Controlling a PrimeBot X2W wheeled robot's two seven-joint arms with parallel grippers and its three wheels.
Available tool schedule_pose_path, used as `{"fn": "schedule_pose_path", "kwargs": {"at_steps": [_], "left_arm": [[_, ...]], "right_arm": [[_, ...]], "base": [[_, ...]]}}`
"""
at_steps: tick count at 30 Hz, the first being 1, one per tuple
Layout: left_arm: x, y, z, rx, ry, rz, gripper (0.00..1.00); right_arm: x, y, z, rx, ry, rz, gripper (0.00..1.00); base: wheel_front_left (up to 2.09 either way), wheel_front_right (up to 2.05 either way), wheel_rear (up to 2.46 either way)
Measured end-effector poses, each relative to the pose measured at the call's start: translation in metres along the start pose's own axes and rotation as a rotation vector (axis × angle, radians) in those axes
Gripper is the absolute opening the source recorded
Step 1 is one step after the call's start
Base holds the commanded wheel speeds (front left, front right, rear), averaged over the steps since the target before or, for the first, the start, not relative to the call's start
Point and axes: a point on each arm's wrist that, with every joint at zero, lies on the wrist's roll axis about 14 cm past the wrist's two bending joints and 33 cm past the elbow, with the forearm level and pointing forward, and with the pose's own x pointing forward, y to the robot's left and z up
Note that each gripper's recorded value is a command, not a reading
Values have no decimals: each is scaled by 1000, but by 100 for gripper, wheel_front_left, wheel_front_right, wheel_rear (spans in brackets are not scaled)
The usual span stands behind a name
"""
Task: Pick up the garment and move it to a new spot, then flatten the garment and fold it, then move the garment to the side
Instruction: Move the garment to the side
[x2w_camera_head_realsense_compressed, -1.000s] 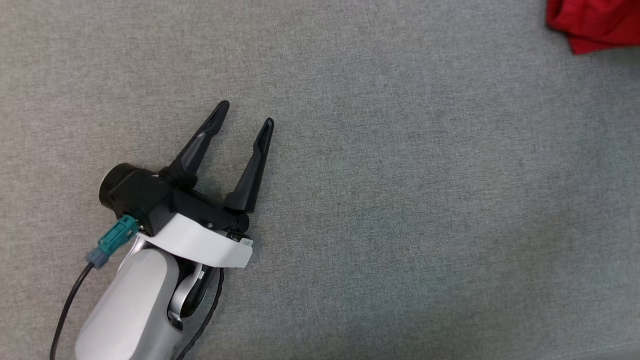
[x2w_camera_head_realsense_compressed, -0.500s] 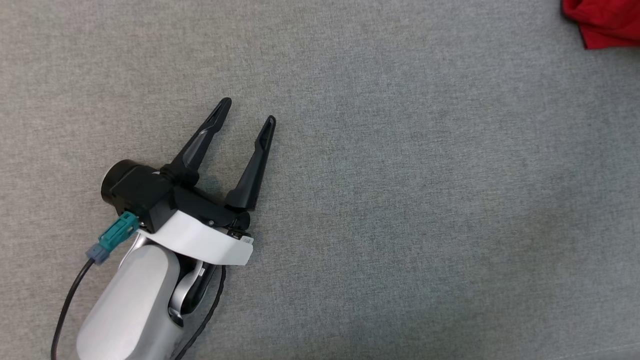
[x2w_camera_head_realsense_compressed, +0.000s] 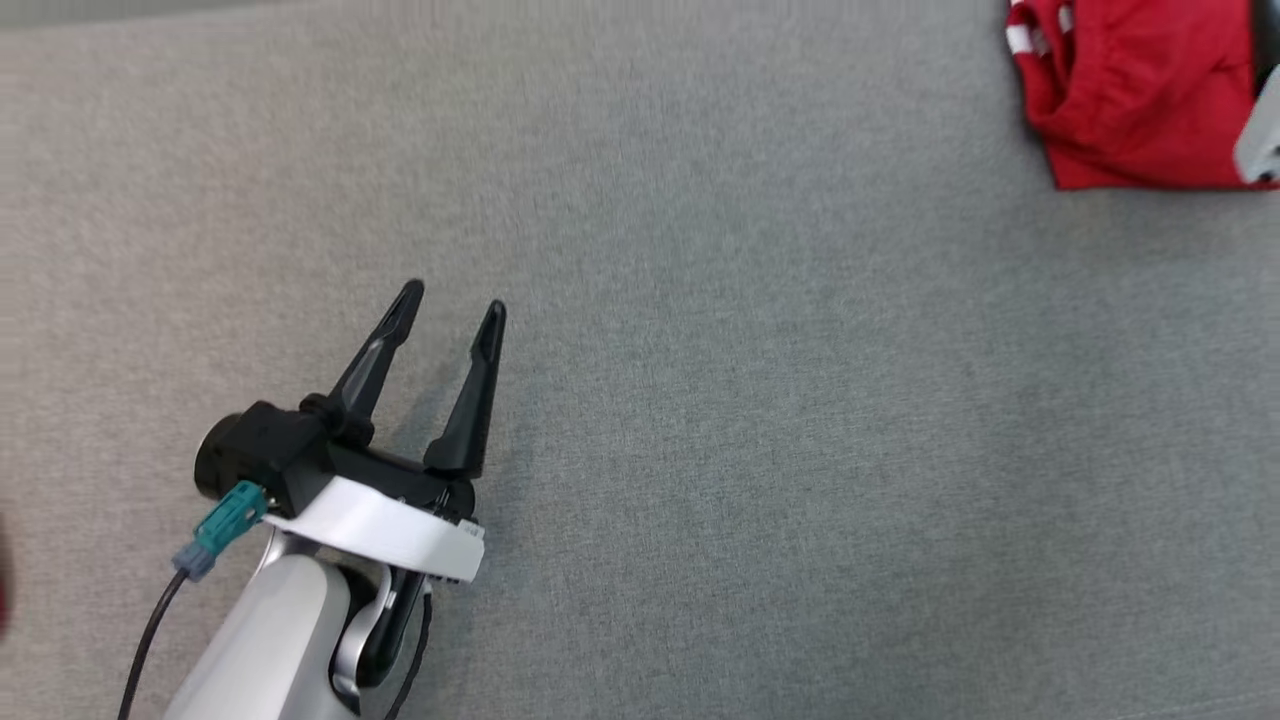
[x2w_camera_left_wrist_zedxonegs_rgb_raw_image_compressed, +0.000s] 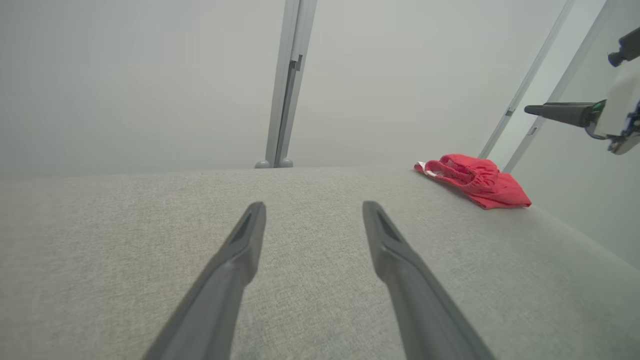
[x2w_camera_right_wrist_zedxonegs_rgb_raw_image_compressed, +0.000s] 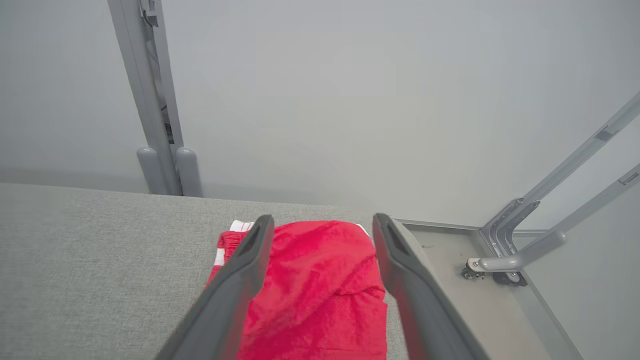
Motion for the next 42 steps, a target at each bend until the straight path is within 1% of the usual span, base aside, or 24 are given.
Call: {"fn": "schedule_pose_path", "kwargs": {"at_steps": [2,4,8,13,18,21,27,37,42], "left_arm": [[-13,-1,15,10,-27,25,100],[-18,-1,19,15,-36,37,100],[-38,1,39,33,-78,81,100],[-68,10,62,57,-132,151,100],[-99,23,78,73,-174,229,100],[-117,29,85,79,-198,272,100],[-151,37,88,79,-218,344,100],[-180,46,92,45,-259,432,100],[-187,49,88,49,-254,454,100]], "right_arm": [[-17,12,16,16,-54,29,100],[-23,15,22,26,-79,38,100],[-46,38,40,62,-150,97,100],[-73,67,50,127,-227,175,100],[-90,96,39,199,-242,250,100],[-103,106,35,245,-265,276,100],[-138,134,15,331,-291,333,100],[-188,142,-11,477,-347,296,100],[-214,159,-11,501,-382,318,100]], "base": [[0,0,0],[0,0,0],[0,0,0],[0,0,0],[0,0,0],[0,0,0],[0,0,0],[0,0,0],[0,0,0]]}}
